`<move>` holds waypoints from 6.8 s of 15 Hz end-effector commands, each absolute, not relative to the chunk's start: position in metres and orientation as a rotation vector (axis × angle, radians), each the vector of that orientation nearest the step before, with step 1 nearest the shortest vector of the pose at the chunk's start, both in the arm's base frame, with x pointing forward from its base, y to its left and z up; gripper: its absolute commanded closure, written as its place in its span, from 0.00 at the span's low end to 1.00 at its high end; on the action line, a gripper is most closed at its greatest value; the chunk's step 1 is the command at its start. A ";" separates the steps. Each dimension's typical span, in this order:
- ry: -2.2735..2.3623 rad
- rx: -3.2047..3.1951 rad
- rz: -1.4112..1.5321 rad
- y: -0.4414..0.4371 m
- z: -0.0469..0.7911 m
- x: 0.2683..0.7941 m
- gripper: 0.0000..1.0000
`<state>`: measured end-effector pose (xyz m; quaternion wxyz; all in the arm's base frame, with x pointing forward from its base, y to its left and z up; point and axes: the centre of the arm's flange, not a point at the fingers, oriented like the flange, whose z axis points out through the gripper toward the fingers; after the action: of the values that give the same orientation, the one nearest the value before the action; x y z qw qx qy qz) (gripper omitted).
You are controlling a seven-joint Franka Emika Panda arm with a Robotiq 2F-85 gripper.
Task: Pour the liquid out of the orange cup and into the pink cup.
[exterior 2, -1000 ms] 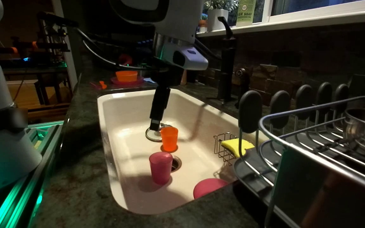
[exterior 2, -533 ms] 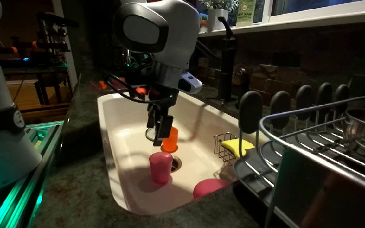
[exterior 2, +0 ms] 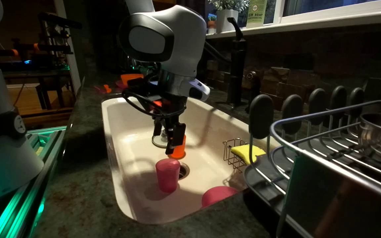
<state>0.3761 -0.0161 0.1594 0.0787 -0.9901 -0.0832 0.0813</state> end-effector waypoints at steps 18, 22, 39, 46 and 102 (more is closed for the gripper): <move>-0.561 -2.809 -0.119 0.027 0.091 0.428 0.00; -0.555 -2.786 -0.148 0.035 0.078 0.438 0.00; -0.497 -2.757 -0.192 0.066 0.049 0.463 0.35; -0.508 -2.745 -0.185 0.079 0.044 0.472 0.91; -1.899 -3.255 0.625 0.096 0.199 0.379 0.99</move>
<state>0.3869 0.0985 0.2001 -0.3029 -0.8270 -0.4516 0.1428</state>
